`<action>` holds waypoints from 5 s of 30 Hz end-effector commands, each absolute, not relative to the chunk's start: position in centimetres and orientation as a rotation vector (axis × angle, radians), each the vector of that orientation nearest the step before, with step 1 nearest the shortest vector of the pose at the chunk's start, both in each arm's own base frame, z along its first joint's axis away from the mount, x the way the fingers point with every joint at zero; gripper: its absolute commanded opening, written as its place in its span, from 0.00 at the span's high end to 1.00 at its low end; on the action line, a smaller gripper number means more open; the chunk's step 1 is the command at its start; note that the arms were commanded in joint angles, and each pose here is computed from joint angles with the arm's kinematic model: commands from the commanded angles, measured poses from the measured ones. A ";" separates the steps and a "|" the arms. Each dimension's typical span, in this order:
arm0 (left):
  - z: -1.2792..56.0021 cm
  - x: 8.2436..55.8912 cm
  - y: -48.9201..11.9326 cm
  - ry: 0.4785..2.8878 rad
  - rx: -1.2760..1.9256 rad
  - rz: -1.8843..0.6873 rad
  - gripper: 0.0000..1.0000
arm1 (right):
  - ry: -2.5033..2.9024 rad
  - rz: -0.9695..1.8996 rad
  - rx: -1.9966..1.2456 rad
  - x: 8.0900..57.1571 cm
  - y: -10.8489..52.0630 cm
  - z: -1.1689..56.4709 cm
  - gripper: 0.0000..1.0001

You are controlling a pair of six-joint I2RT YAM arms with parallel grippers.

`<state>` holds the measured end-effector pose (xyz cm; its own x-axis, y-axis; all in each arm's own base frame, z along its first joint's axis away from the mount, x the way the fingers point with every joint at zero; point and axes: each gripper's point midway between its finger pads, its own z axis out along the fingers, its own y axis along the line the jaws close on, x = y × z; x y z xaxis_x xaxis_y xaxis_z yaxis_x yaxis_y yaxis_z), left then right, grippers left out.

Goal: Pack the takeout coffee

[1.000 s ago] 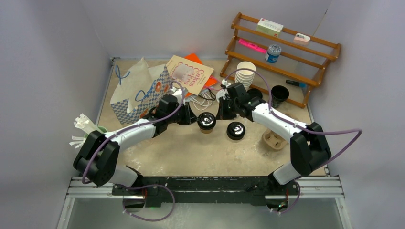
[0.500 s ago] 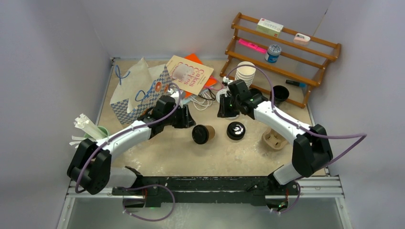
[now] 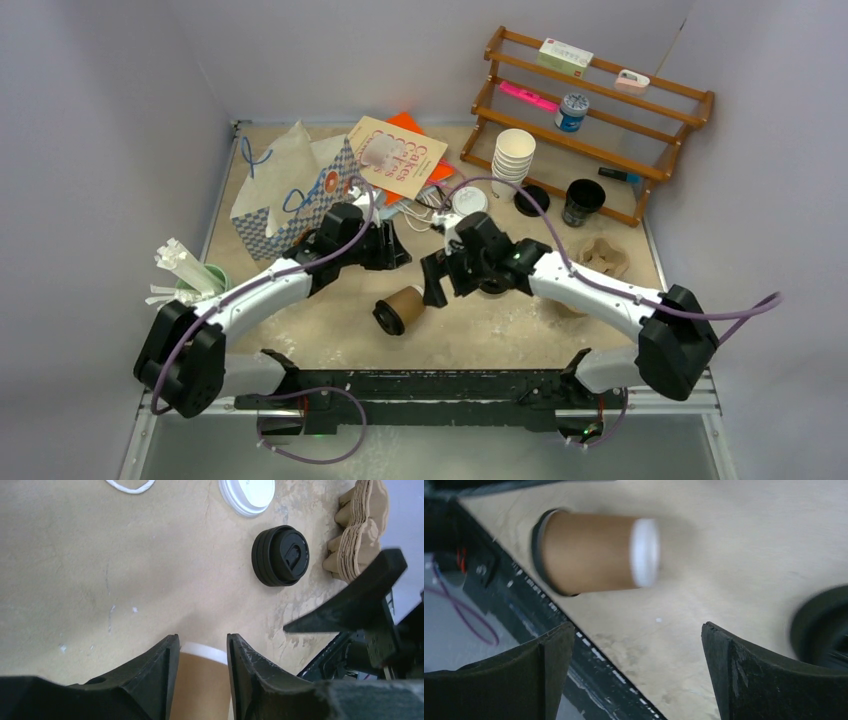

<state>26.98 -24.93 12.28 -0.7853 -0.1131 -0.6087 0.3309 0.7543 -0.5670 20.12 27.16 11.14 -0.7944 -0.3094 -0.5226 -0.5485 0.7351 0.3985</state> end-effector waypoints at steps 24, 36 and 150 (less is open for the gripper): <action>12.6 18.3 -16.8 2.235 -0.117 -0.837 0.40 | 2.342 0.808 -0.623 20.4 36.6 12.2 0.04; 10.0 20.0 -16.8 2.215 -0.121 -0.778 0.40 | 2.402 0.897 -0.386 25.2 37.1 11.1 0.33; 12.7 26.5 -21.5 2.149 0.023 -0.932 0.68 | 2.220 0.607 -0.769 29.3 35.8 15.1 0.12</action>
<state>25.51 -20.62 11.25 -0.7265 -0.2371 -0.6449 0.2625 0.7717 -0.5793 29.93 35.74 14.41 -0.5891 -0.3372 -0.7344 -0.6488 0.7391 0.1811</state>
